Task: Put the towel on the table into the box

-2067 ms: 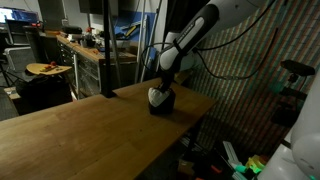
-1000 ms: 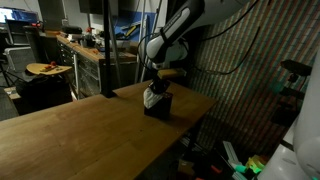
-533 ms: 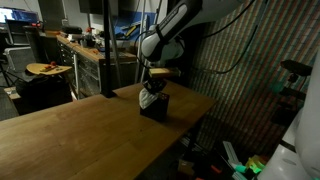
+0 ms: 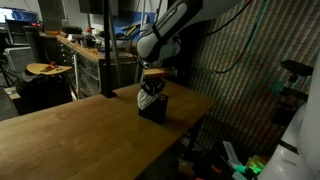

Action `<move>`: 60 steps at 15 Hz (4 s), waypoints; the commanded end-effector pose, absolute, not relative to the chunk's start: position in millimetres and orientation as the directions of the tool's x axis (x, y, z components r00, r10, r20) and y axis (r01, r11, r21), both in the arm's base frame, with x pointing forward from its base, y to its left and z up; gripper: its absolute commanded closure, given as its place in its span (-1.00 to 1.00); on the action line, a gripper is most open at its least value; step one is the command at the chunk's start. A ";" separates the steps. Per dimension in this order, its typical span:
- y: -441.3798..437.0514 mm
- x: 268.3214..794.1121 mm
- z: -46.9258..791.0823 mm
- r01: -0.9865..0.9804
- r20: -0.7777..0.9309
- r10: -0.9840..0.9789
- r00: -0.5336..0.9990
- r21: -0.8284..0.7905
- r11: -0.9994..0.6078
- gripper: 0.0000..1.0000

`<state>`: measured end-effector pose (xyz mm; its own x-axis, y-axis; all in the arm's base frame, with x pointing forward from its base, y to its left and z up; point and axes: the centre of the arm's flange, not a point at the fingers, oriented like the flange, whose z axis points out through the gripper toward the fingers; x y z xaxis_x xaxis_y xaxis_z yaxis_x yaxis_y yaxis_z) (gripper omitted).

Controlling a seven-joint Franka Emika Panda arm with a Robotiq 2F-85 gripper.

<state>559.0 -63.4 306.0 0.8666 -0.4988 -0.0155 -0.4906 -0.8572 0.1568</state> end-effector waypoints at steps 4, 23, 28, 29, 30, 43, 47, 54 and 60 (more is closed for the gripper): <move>-44.2 547.8 310.8 -0.554 -0.039 -0.567 0.823 0.169 -0.815 0.92; -61.4 530.6 272.4 -0.689 -0.100 -0.684 0.723 -0.029 -0.724 0.92; -74.8 523.8 274.9 -0.697 -0.073 -0.694 0.717 -0.031 -0.717 0.37; -73.9 522.7 277.0 -0.695 -0.070 -0.692 0.718 -0.030 -0.719 0.36; -72.9 521.3 279.6 -0.693 -0.067 -0.690 0.720 -0.028 -0.720 0.22; -51.1 507.6 332.8 -0.586 0.071 -0.582 0.810 0.066 -0.808 -0.99; -37.1 510.9 348.7 -0.560 0.099 -0.554 0.827 0.057 -0.826 -0.49; -16.0 514.5 357.7 -0.532 0.123 -0.524 0.843 0.048 -0.845 0.59; -12.3 515.8 353.5 -0.527 0.137 -0.517 0.845 0.043 -0.849 1.00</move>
